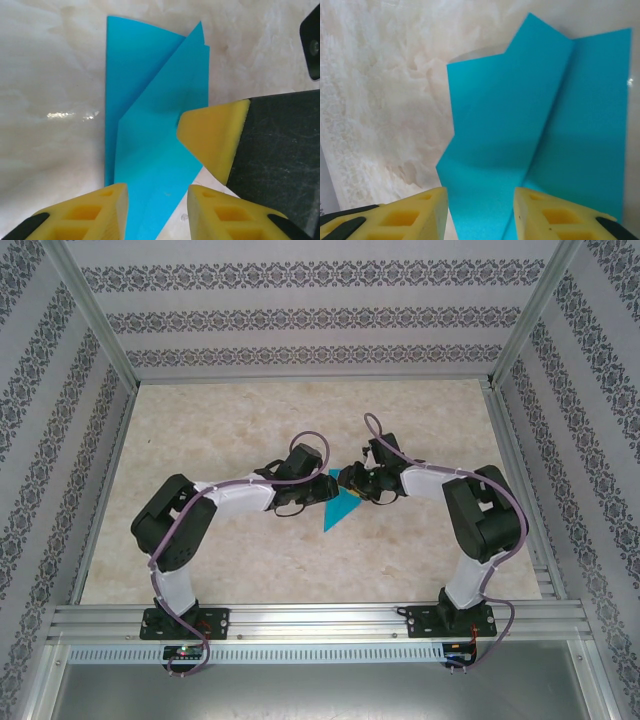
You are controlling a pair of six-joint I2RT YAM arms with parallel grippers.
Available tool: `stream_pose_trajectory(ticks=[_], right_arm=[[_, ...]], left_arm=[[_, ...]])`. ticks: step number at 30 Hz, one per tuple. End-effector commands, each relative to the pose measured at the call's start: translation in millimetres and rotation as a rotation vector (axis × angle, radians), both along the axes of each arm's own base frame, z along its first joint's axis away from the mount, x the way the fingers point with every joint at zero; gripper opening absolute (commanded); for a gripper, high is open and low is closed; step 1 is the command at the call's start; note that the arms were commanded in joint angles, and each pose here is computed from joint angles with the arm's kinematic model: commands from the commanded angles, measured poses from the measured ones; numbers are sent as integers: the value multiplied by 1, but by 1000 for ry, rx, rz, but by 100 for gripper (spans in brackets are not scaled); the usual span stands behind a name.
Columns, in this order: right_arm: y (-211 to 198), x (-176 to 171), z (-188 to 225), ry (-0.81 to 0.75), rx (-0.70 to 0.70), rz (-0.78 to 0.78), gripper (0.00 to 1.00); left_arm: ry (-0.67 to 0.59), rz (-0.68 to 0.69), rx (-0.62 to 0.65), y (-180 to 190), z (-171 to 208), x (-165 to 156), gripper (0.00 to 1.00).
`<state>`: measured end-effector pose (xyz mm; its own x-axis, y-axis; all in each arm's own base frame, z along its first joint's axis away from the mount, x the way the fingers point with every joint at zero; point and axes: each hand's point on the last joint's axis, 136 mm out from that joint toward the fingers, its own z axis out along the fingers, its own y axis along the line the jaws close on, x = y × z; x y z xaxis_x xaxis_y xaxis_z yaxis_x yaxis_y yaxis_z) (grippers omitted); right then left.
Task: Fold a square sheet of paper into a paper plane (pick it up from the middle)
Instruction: Fourth fold the wing at the center of the table, then pick up the paper from the center of the table.
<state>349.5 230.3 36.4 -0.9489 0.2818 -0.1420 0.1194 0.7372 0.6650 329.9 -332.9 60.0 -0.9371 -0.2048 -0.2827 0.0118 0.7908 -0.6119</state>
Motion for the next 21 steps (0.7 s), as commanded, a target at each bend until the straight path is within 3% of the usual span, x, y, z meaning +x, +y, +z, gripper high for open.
stream_pose_trajectory(ticks=[1,12,21], right_arm=[[4,5,-5,12,-9,-5,40],[-9,2,-9,14,-75,-37,40],[7,2,-11,36,-2,-4,39]], left_arm=[[4,23,40,7,-9,9,34],[37,14,50,6,-30,9,30],[63,33,71,12,-39,8,25]])
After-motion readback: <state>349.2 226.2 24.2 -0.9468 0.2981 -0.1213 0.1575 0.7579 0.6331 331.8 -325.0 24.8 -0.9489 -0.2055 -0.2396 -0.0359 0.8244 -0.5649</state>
